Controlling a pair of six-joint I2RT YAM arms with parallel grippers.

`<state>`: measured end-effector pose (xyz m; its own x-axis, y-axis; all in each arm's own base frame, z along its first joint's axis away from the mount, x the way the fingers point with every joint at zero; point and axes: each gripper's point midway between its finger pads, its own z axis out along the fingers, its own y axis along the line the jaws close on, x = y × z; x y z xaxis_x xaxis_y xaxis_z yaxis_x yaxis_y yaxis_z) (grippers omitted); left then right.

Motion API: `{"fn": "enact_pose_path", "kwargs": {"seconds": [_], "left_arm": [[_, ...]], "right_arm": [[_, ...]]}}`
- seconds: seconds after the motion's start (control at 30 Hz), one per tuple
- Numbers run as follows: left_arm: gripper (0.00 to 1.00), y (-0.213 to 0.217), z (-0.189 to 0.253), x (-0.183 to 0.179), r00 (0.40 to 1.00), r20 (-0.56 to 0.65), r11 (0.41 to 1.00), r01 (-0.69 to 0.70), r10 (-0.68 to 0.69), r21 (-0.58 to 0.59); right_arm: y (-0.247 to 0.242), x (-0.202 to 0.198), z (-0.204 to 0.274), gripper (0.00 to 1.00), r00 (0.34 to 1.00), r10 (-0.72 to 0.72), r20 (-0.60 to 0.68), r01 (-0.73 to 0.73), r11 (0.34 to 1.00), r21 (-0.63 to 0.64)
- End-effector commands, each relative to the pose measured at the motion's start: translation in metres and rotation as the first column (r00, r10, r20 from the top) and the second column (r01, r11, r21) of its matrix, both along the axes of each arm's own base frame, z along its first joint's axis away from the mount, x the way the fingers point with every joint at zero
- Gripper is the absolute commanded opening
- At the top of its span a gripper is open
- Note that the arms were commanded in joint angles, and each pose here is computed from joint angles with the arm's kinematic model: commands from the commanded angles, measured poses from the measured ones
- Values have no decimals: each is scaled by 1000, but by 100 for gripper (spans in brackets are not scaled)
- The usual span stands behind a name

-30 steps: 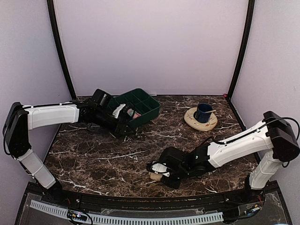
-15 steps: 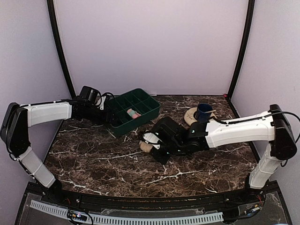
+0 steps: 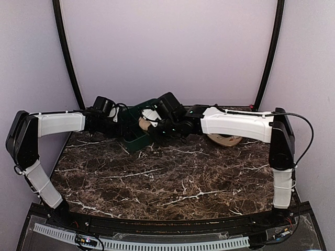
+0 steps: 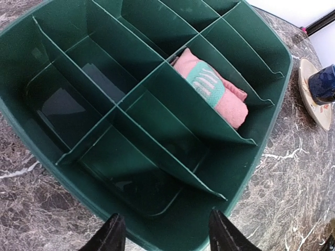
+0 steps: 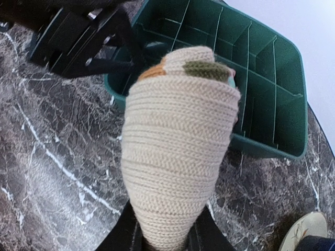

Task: Roll the socks
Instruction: Move the storage box to the center of the board.

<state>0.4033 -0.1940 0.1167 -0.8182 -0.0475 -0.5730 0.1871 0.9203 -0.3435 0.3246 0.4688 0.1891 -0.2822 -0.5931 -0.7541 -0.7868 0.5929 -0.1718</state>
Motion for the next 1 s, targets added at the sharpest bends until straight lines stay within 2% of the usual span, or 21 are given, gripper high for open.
{"fn": "enact_pose_path", "kwargs": {"seconds": [0.0,0.3,0.57,0.97], "left_arm": [[57,16,11,-5,999,25,998,-47,46,39],[61,26,22,-8,993,87,996,-86,83,37],[61,32,9,-9,992,72,992,-106,101,69],[61,49,11,-8,978,132,978,-179,164,111]], "right_arm": [[23,23,14,0,999,28,45,-29,999,30],[67,62,11,0,993,71,99,-81,992,101],[95,89,-14,0,989,87,118,-105,982,157],[87,112,-64,0,998,43,48,-49,990,131]]}}
